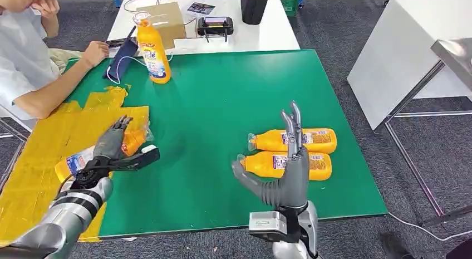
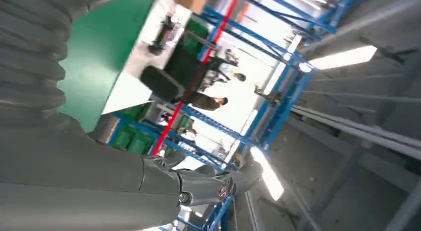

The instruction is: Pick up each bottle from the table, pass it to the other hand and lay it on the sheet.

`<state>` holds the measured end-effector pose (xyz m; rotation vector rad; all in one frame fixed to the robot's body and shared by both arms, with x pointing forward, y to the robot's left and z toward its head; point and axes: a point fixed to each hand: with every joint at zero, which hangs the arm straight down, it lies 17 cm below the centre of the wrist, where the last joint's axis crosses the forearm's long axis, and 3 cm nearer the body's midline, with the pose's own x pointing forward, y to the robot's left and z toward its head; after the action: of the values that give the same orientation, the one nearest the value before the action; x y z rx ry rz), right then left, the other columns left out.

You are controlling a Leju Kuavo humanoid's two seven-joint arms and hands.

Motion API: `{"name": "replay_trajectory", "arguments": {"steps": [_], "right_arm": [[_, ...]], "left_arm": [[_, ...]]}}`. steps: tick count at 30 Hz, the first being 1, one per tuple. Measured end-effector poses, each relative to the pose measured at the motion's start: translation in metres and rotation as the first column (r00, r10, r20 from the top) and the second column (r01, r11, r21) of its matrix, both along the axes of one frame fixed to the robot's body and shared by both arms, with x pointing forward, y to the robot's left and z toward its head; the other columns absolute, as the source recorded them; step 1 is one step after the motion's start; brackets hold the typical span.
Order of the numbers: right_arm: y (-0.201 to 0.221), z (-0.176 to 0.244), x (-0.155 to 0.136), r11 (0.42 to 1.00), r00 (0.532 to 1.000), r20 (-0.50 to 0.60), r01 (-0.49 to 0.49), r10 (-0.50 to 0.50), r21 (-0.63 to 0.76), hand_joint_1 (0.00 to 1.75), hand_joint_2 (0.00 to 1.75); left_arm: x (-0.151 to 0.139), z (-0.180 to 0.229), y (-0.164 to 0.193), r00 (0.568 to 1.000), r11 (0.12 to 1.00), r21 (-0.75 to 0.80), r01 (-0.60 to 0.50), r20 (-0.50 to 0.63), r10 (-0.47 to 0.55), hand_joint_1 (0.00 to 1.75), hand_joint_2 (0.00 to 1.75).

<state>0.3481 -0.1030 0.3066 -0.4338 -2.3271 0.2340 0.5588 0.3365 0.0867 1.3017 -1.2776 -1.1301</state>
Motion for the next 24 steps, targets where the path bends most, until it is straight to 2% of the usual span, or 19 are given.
{"name": "replay_trajectory", "arguments": {"steps": [3, 5, 6, 9, 12, 16, 20, 24], "right_arm": [[0.001, -0.012, 0.006, 0.995, 0.999, -0.02, 0.049, -0.051, -0.093, 0.0, 1.75], [0.0, -0.02, 0.012, 0.974, 0.993, -0.017, 0.109, -0.114, -0.196, 0.0, 1.75], [0.0, -0.027, 0.018, 0.955, 0.989, -0.022, 0.137, -0.148, -0.264, 0.0, 1.75], [-0.015, -0.051, 0.044, 0.872, 0.965, -0.058, 0.204, -0.255, -0.446, 0.0, 1.75], [-0.048, -0.086, 0.08, 0.765, 0.927, -0.124, 0.209, -0.353, -0.609, 0.0, 1.75], [-0.088, -0.108, 0.109, 0.678, 0.893, -0.141, 0.214, -0.427, -0.703, 0.0, 1.75], [-0.127, -0.143, 0.134, 0.566, 0.855, -0.182, 0.149, -0.486, -0.811, 0.0, 1.75], [-0.174, -0.167, 0.156, 0.485, 0.804, -0.205, 0.115, -0.558, -0.867, 0.0, 1.75]], "left_arm": [[-0.014, 0.044, -0.017, 0.973, 0.994, -0.104, 0.041, 0.228, -0.016, 0.0, 1.75], [-0.031, 0.074, -0.042, 0.933, 0.973, -0.192, 0.13, 0.354, -0.055, 0.0, 1.75], [-0.04, 0.093, -0.046, 0.907, 0.956, -0.243, 0.163, 0.417, -0.048, 0.0, 1.75], [-0.067, 0.125, -0.047, 0.856, 0.898, -0.393, 0.198, 0.515, 0.037, 0.0, 1.75], [-0.087, 0.148, -0.048, 0.828, 0.85, -0.472, 0.233, 0.554, 0.081, 0.0, 1.75], [-0.106, 0.17, -0.056, 0.8, 0.818, -0.492, 0.298, 0.596, 0.067, 0.0, 1.75], [-0.112, 0.176, -0.073, 0.814, 0.729, -0.569, 0.382, 0.58, 0.026, 0.0, 1.75], [-0.115, 0.172, -0.093, 0.845, 0.57, -0.685, 0.454, 0.534, -0.031, 0.0, 1.75]]}}
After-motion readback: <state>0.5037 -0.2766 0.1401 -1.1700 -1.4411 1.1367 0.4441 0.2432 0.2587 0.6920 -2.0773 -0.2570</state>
